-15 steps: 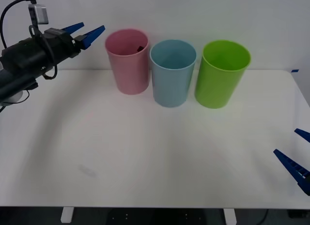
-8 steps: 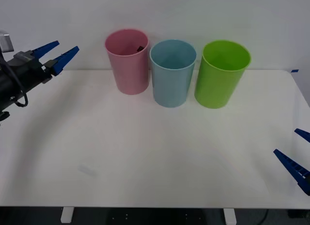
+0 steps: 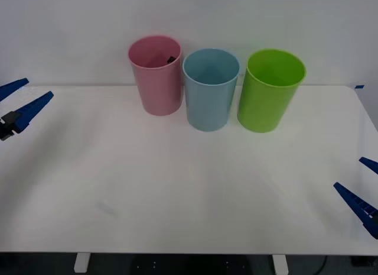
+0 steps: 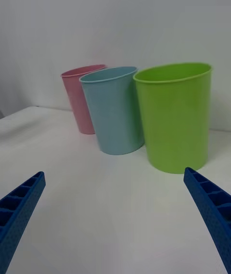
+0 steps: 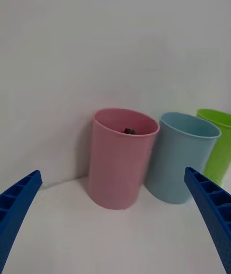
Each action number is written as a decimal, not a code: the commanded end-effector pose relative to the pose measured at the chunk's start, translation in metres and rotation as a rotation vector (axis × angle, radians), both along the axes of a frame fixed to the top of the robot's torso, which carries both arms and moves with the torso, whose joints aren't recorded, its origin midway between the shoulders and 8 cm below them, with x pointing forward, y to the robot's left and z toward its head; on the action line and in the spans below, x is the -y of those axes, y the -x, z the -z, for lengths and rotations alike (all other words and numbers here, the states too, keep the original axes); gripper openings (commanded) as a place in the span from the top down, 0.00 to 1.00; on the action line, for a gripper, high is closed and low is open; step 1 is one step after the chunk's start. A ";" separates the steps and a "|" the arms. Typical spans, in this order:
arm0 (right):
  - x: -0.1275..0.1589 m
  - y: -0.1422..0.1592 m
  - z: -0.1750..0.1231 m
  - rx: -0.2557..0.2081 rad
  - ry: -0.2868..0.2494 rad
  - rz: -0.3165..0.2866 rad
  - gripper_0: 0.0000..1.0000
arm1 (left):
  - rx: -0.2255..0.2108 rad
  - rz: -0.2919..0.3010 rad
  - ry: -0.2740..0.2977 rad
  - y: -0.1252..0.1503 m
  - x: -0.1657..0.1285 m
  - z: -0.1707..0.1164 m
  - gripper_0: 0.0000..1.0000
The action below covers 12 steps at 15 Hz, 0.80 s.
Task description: Grasp the object on the table and drop it into the matching bin: aluminum can to the light blue bin, PET bottle to the pink bin.
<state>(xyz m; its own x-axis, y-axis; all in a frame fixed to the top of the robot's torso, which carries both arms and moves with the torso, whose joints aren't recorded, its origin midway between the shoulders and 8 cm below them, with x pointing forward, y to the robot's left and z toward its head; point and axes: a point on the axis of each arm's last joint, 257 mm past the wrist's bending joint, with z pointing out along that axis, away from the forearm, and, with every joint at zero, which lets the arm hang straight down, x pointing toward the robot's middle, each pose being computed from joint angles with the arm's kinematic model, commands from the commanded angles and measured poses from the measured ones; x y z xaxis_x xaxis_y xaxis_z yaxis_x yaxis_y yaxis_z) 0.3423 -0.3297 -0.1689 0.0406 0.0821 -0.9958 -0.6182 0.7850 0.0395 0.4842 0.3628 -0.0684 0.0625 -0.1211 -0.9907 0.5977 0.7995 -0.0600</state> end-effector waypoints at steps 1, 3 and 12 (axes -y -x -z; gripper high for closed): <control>0.000 0.000 0.000 0.000 0.000 0.000 0.00 | -0.016 -0.015 -0.027 0.026 -0.023 0.015 0.00; 0.000 0.000 0.000 0.000 0.000 0.000 0.00 | -0.010 -0.043 -0.075 0.041 -0.037 0.028 0.00; 0.000 0.000 0.000 0.000 0.000 0.000 0.00 | -0.072 -0.105 -0.157 0.100 -0.079 0.071 0.00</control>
